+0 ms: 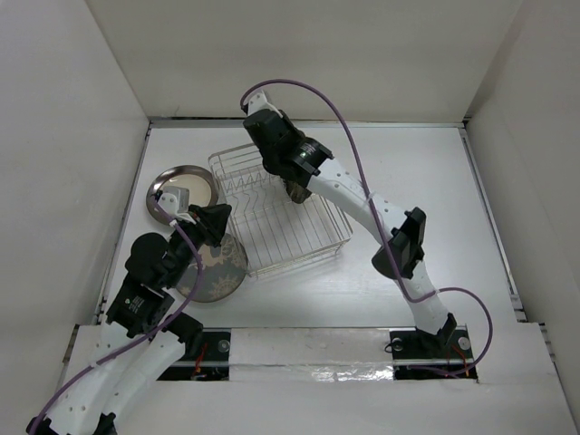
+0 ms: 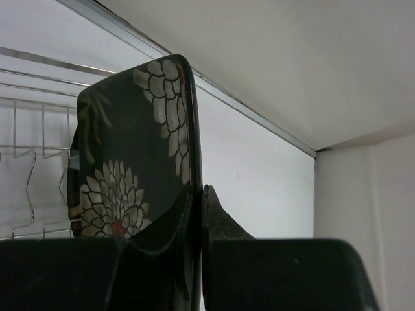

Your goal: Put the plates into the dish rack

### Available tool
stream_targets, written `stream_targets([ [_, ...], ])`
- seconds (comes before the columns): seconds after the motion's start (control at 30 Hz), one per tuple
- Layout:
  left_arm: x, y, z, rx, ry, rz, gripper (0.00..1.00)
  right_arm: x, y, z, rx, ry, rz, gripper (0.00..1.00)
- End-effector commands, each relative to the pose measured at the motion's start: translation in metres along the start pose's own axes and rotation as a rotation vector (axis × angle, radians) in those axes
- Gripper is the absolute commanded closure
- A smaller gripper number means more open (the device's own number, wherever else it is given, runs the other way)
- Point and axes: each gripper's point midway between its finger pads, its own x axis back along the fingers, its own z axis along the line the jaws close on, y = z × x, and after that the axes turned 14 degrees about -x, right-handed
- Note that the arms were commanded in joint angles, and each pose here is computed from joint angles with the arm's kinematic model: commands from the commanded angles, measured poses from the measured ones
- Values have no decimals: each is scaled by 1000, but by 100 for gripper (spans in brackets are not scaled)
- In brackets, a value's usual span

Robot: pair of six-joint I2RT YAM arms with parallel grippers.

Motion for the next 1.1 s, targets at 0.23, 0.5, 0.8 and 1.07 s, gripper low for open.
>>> stream_targets([
  [0.23,1,21,-5,10,-21,-71,91,4,33,-9,-70,-97,-104,100],
  [0.5,1,22,-5,11,-26,-74,91,-9,10,21,-80,-30,-61,100],
  [0.8,0,19,-2,10,-7,-65,91,-24,-18,47,-88,33,-5,100],
  [1.07,-5,14,-2,8,-4,-42,90,-31,-34,62,-86,55,19,100],
])
